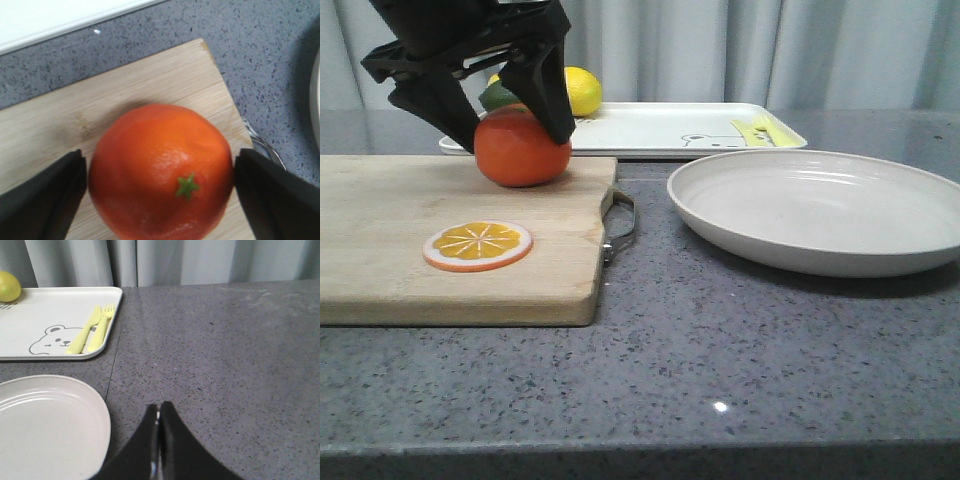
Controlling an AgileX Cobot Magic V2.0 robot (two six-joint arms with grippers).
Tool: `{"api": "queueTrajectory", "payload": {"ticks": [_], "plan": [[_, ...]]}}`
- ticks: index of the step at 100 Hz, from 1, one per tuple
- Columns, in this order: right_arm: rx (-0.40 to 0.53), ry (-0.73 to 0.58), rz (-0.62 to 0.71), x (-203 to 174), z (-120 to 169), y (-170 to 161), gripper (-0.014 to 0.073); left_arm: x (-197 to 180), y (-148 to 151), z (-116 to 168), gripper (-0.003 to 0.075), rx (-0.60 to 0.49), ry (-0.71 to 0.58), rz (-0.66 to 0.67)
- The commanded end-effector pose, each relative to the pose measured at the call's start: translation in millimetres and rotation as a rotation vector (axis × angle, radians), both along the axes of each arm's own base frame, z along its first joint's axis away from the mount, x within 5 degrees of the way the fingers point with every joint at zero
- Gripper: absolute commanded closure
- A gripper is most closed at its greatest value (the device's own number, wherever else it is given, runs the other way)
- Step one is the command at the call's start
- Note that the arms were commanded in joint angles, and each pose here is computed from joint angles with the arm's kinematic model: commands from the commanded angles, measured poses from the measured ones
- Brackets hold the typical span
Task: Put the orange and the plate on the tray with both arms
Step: 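Reach the left gripper down and grasp the large orange on the board, then lift the orange with the left gripper and carry it over the white plate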
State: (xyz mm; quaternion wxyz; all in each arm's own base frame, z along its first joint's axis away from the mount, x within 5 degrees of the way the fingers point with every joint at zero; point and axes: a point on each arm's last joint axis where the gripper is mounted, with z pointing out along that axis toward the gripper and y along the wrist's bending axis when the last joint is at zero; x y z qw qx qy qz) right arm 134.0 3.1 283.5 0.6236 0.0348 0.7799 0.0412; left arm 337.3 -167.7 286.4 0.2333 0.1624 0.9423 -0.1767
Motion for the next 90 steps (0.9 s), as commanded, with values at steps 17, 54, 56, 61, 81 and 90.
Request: {"api": "queueTrajectory", "payload": {"ticks": [17, 54, 56, 61, 81, 90], "plan": [[-0.019, -0.101, 0.004, 3.4, 17.4, -0.2, 0.0654, -3.2, -3.6, 30.4, 0.04, -0.083, -0.077, 0.016], [-0.019, -0.101, 0.004, 3.4, 17.4, -0.2, 0.0654, -17.5, -48.0, 67.2, 0.0462, -0.164, -0.186, -0.125], [-0.019, -0.101, 0.004, 3.4, 17.4, -0.2, 0.0654, -19.6, -53.8, 67.3, 0.0462, -0.167, -0.187, -0.14], [-0.019, -0.101, 0.004, 3.4, 17.4, -0.2, 0.0654, -24.4, -67.6, 66.9, 0.0462, -0.171, -0.186, -0.176], [-0.019, -0.101, 0.004, 3.4, 17.4, -0.2, 0.0654, -41.4, -125.4, 58.3, 0.0462, -0.184, -0.173, -0.315], [-0.019, -0.101, 0.004, 3.4, 17.4, -0.2, 0.0654, -45.4, -147.1, 50.1, 0.0462, -0.184, -0.164, -0.358]]}}
